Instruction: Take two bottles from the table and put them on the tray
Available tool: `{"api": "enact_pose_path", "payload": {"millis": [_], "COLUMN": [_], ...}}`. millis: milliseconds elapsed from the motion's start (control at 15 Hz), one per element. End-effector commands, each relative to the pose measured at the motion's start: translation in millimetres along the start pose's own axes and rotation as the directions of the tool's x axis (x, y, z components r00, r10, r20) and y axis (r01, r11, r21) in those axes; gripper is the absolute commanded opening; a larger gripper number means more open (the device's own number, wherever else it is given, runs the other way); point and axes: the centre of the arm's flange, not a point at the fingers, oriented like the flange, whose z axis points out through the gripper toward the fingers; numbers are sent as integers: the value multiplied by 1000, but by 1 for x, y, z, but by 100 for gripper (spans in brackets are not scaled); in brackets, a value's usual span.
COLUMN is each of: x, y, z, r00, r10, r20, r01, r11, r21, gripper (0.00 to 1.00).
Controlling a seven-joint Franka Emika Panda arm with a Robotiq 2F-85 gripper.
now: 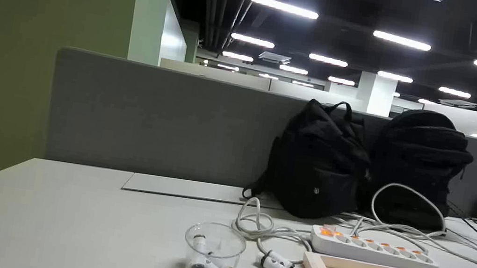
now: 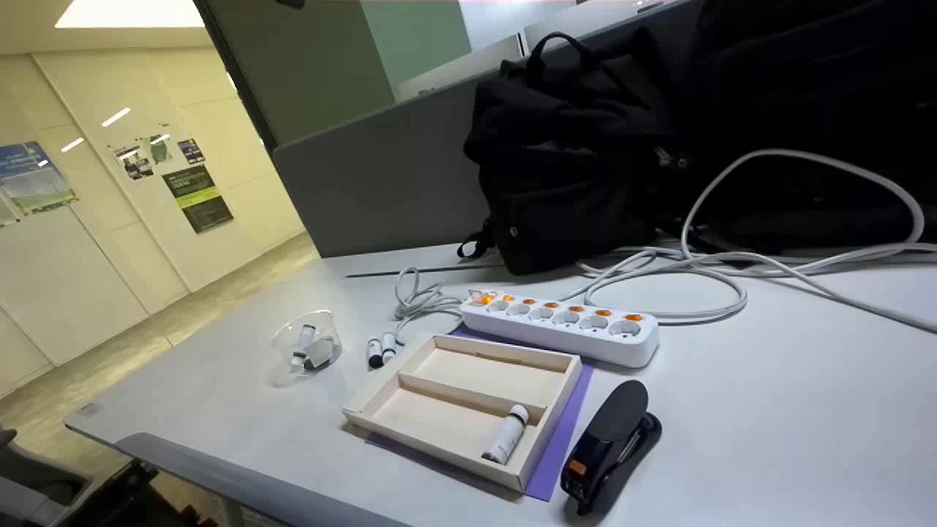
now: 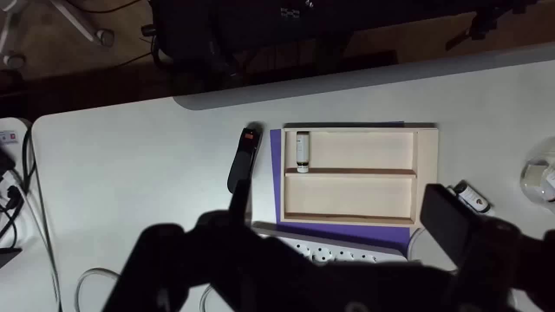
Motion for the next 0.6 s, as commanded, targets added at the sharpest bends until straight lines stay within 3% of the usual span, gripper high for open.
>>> {"api": "enact_pose_path", "payload": {"millis": [0, 400, 467, 533], "x": [0, 0, 10, 24], "y": [0, 0, -3, -8], "z": [0, 0, 5, 9], "r00": [1000, 1000, 999, 988], "r10": [0, 0, -37, -149], "r20": [-1, -1, 10, 36], "r01": [0, 0, 37, 147], "r11": [1000, 1000, 999, 988], "r21": [0, 0, -9, 42], "gripper": [100, 100, 100, 100]}}
